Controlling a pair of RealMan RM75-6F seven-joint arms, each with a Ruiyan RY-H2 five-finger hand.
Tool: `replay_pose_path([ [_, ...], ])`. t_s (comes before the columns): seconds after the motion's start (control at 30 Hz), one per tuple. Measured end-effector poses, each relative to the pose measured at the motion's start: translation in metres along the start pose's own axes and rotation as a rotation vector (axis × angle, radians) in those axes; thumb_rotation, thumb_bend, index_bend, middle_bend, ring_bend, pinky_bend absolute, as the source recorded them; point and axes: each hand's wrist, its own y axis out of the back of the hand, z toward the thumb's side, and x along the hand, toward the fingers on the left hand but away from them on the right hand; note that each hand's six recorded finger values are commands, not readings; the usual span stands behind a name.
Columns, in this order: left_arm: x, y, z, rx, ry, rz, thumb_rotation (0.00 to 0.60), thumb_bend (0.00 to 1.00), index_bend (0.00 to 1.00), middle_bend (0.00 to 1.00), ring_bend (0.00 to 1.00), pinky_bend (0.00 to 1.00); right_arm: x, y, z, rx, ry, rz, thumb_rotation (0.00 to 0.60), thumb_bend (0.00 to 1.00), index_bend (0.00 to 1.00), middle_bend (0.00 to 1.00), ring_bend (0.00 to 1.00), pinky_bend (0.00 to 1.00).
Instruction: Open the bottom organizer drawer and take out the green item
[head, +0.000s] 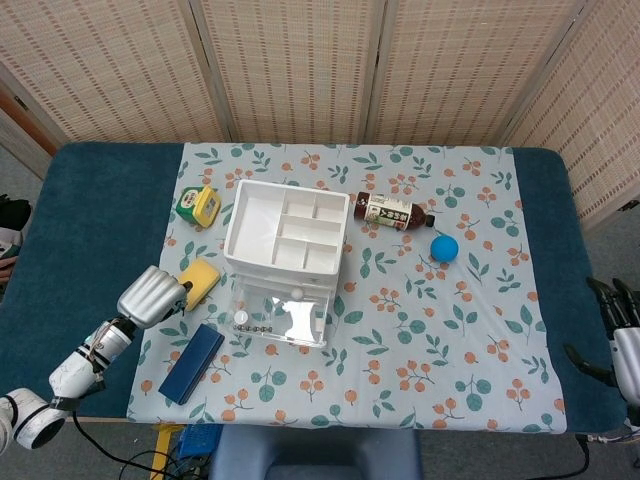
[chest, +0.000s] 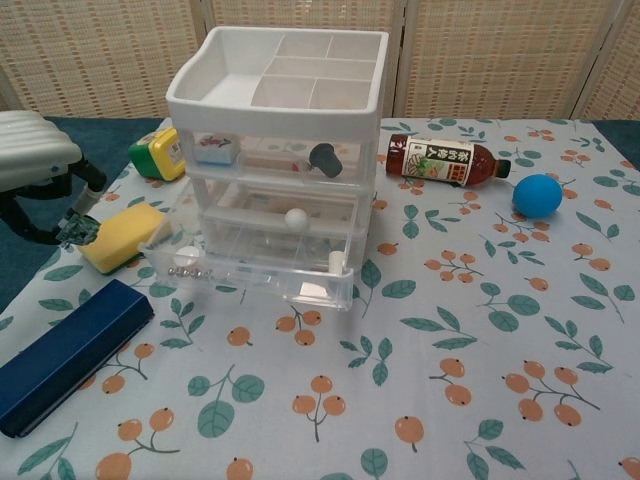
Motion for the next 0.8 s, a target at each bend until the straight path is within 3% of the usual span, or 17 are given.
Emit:
replay_pose_path([
  [0.1, 0.002, -0.002, -0.002, -0.019, 0.033, -0.011, 0.6, 0.14, 0.29, 0.94, 1.0, 1.0, 0.001, 0.001, -0.002, 0.001, -0.007, -0.004, 0.6, 0.23, 0.01, 0.11, 0.07, 0.15],
  [0.23, 0.0, 0.0, -0.006, -0.059, 0.087, 0.01, 0.6, 0.14, 0.18, 0.9, 1.0, 1.0, 0.0, 0.0, -0.001, -0.001, -0.003, 0.002, 0.6, 0.23, 0.01, 0.11, 0.07, 0.15],
  [0.33, -0.005, 0.001, -0.014, -0.109, 0.147, 0.034, 0.6, 0.14, 0.16, 0.85, 0.96, 1.0, -0.003, -0.003, 0.001, -0.001, 0.005, 0.014, 0.6, 0.23, 0.01, 0.11, 0.07, 0.15],
  [0.5, -0.024, 0.0, -0.029, -0.19, 0.271, 0.046, 0.6, 0.14, 0.16, 0.69, 0.77, 1.0, -0.006, -0.004, 0.001, 0.008, 0.011, 0.029, 0.6, 0.23, 0.01, 0.11, 0.07, 0.15],
  [0.67, -0.055, -0.004, -0.04, -0.261, 0.407, 0.021, 0.6, 0.14, 0.16, 0.58, 0.61, 0.85, -0.008, -0.009, 0.002, 0.001, 0.019, 0.059, 0.6, 0.25, 0.01, 0.11, 0.07, 0.15],
  [0.8, -0.086, -0.011, -0.047, -0.302, 0.521, 0.001, 0.6, 0.14, 0.16, 0.56, 0.56, 0.76, -0.01, -0.014, 0.006, -0.037, 0.057, 0.081, 0.6, 0.25, 0.01, 0.14, 0.07, 0.15],
])
